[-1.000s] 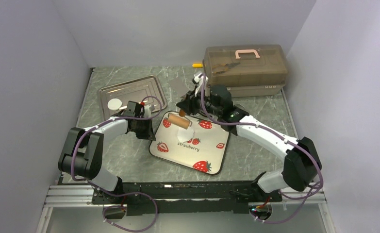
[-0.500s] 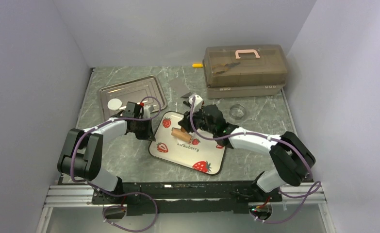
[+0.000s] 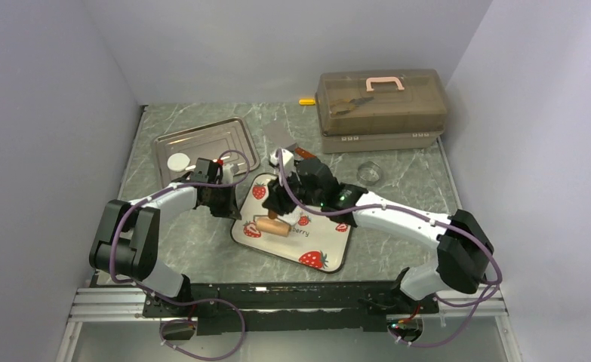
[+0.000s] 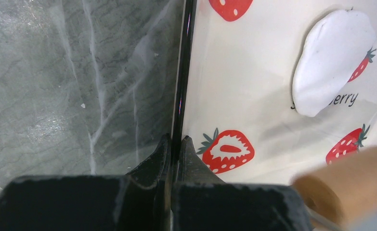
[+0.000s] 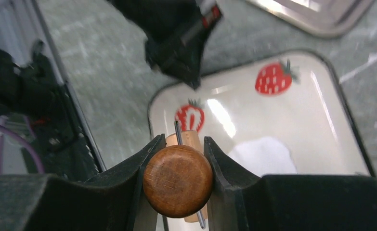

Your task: Roll out the dumpling wrappers from the dough

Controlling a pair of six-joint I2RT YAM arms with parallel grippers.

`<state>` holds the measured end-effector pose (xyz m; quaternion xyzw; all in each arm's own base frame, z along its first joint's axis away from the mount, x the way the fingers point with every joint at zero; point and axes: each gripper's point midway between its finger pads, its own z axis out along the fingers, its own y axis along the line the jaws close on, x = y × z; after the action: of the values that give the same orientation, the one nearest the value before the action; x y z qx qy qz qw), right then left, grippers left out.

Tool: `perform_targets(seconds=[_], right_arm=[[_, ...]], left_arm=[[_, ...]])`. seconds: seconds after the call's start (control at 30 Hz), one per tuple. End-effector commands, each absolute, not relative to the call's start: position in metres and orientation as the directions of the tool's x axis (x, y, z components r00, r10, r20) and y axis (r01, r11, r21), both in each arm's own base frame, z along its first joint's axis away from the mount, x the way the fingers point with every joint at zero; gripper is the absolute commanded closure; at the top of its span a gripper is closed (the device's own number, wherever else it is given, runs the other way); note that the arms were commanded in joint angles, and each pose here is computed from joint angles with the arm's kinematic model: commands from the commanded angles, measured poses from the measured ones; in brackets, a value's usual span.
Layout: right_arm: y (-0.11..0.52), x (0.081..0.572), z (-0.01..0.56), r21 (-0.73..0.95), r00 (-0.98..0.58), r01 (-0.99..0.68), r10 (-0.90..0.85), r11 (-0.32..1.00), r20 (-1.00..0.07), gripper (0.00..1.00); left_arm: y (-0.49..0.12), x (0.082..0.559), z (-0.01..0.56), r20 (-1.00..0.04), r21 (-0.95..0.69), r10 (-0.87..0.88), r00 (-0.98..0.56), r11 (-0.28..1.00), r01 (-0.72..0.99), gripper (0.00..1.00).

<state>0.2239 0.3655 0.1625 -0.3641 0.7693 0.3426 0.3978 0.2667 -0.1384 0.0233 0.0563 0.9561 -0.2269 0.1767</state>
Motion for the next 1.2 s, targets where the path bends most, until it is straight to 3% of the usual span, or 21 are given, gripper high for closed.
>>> perform_targets(seconds=[0.0,0.1,0.27,0.5,0.73,1.0,1.17], right_arm=[[0.396,0.235,0.269,0.228,-0.295,-0.899,-0.132,0.374,-0.946,1.0],[0.393,0.253,0.294,0.25,-0.304,-0.872,-0.063,0.42,-0.951,1.0],[0.346,0.312,0.273,0.316,-0.398,-0.675,0.032,0.667,-0.917,1.0],[0.313,0.309,0.151,0.326,-0.567,-0.507,-0.024,0.798,-0.823,1.0],[0.223,0.299,0.054,0.06,-0.658,-0.262,-0.133,0.963,-0.741,1.0],[0.17,0.293,0.051,0.021,-0.653,-0.093,-0.045,0.995,-0.756,1.0],[0.164,0.303,0.07,0.003,-0.618,-0.085,-0.051,0.996,-0.785,1.0]], left_arm=[[-0.131,0.28,0.027,-0.411,-0.377,0.017,-0.912,0.907,0.187,1.0],[-0.131,0.28,0.027,-0.411,-0.377,0.017,-0.911,0.907,0.186,1.0],[-0.131,0.279,0.028,-0.411,-0.377,0.018,-0.911,0.907,0.188,1.0],[-0.13,0.279,0.03,-0.42,-0.371,0.017,-0.907,0.909,0.189,1.0],[-0.129,0.279,0.031,-0.424,-0.369,0.016,-0.905,0.91,0.189,1.0],[-0.13,0.28,0.031,-0.424,-0.372,0.018,-0.906,0.908,0.192,1.0],[-0.129,0.28,0.032,-0.433,-0.37,0.016,-0.901,0.909,0.194,1.0]])
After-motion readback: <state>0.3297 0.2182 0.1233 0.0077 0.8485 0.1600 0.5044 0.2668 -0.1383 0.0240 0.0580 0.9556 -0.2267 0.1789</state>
